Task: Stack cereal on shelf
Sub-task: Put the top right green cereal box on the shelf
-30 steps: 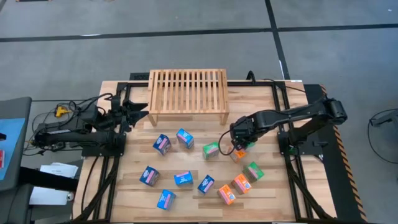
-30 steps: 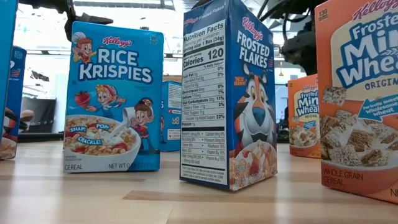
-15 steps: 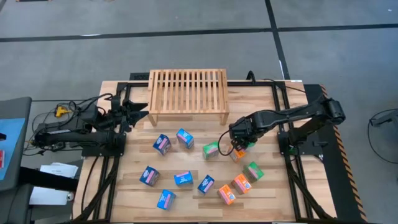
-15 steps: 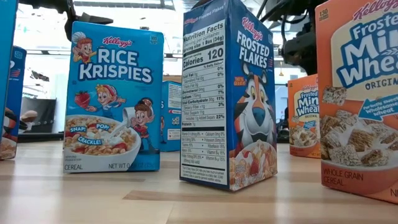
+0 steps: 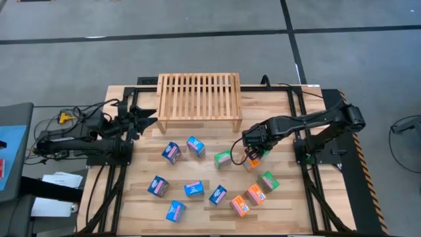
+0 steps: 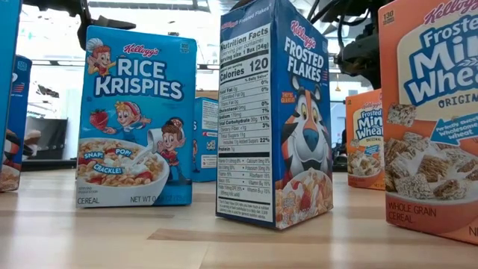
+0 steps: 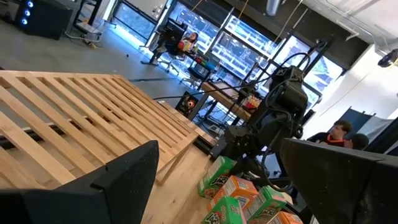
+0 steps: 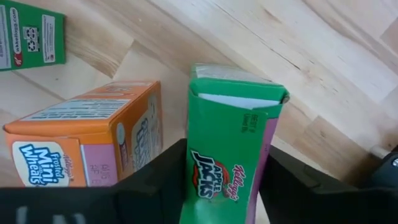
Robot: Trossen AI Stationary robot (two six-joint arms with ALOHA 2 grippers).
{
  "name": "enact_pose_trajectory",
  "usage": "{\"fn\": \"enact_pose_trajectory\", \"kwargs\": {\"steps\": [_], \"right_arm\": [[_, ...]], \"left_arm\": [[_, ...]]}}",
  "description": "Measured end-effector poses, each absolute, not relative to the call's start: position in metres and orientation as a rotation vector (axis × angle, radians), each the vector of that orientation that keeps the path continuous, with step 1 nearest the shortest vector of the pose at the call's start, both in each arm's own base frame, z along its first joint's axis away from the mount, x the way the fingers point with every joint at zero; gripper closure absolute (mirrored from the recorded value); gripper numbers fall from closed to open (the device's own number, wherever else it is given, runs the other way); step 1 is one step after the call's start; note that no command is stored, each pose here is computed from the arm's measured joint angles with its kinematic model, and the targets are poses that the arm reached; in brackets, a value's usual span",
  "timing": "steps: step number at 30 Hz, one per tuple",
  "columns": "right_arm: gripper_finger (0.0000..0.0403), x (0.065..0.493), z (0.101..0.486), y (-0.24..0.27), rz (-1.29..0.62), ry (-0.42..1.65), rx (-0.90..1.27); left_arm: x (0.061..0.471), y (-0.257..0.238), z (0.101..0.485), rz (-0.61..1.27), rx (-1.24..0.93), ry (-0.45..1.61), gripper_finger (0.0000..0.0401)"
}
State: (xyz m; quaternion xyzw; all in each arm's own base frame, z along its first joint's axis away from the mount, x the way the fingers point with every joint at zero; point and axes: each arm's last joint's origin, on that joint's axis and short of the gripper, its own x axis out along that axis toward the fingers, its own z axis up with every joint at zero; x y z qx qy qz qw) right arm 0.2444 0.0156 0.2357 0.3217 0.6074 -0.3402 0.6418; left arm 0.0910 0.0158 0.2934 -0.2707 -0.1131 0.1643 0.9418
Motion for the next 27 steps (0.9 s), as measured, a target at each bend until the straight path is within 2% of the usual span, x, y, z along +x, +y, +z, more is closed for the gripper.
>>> {"fn": "enact_pose_trajectory", "kwargs": {"steps": [7,13,20,27], "right_arm": [[0.0251,0.247,0.244,0.016,-0.741,1.388,0.722],[0.0261,0.251,0.269,0.012,-0.702,1.376,0.694],[0.0258,0.252,0.312,-0.007,-0.667,1.333,0.653],[0.0258,0.256,0.371,-0.029,-0.569,1.136,0.633]], "left_arm": [[0.091,0.016,0.293,0.335,-0.552,-0.230,0.0076],[0.091,0.016,0.293,0.336,-0.552,-0.230,0.0076],[0.091,0.016,0.293,0.335,-0.552,-0.230,0.0076],[0.091,0.016,0.293,0.334,-0.563,-0.232,0.0076]]}}
